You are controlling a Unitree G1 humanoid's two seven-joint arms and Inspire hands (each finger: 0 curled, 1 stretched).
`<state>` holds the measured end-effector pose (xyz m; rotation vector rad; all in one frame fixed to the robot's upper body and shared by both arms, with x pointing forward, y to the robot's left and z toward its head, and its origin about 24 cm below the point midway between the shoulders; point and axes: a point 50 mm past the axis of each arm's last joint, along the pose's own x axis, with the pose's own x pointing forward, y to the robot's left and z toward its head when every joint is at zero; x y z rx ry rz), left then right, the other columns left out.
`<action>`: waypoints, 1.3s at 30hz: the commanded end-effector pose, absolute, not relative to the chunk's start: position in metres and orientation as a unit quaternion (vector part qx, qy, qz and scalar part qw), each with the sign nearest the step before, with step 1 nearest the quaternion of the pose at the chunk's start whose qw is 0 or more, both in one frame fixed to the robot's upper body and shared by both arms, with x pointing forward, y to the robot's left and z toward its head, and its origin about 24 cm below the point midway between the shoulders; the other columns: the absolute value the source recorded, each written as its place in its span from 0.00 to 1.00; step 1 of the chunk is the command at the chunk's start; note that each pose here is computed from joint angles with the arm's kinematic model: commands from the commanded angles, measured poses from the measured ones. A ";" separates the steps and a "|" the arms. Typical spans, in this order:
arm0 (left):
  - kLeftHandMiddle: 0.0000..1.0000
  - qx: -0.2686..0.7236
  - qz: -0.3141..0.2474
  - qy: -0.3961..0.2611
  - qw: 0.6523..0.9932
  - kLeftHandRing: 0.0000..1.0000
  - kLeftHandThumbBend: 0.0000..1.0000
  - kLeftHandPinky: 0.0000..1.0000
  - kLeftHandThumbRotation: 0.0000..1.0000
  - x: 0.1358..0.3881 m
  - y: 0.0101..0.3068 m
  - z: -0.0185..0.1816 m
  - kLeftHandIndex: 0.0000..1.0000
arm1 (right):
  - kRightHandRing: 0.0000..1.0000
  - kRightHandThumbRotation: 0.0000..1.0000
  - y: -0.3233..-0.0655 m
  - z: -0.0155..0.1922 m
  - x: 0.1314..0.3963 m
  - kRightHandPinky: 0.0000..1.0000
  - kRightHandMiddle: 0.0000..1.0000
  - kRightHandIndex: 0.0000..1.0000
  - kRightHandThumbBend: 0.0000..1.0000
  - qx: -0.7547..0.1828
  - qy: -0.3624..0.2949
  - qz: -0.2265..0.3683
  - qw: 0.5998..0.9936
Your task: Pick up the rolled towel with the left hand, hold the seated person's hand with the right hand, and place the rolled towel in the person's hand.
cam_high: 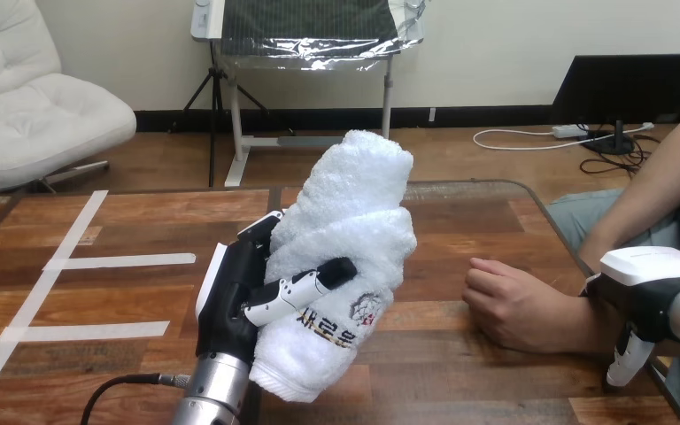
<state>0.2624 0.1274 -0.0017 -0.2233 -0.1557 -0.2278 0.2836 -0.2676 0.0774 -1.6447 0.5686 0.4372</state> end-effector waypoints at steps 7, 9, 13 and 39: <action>0.44 -0.114 -0.117 -0.146 0.976 0.37 0.92 0.31 0.21 0.274 0.126 0.026 0.50 | 0.68 0.00 -0.267 0.084 0.295 0.67 0.71 0.78 0.71 -0.724 0.233 0.183 0.623; 0.44 -0.114 -0.117 -0.146 0.976 0.37 0.92 0.31 0.21 0.274 0.126 0.026 0.50 | 0.67 0.00 -0.268 0.083 0.295 0.66 0.70 0.77 0.71 -0.724 0.233 0.184 0.622; 0.44 -0.115 -0.116 -0.145 0.976 0.37 0.92 0.31 0.21 0.274 0.126 0.026 0.50 | 0.58 0.00 -0.268 0.081 0.295 0.56 0.63 0.75 0.72 -0.723 0.228 0.182 0.627; 0.44 -0.110 -0.106 -0.135 0.979 0.37 0.93 0.31 0.21 0.278 0.130 0.024 0.50 | 0.41 0.00 -0.276 0.075 0.293 0.30 0.49 0.51 0.78 -0.700 0.172 0.139 0.679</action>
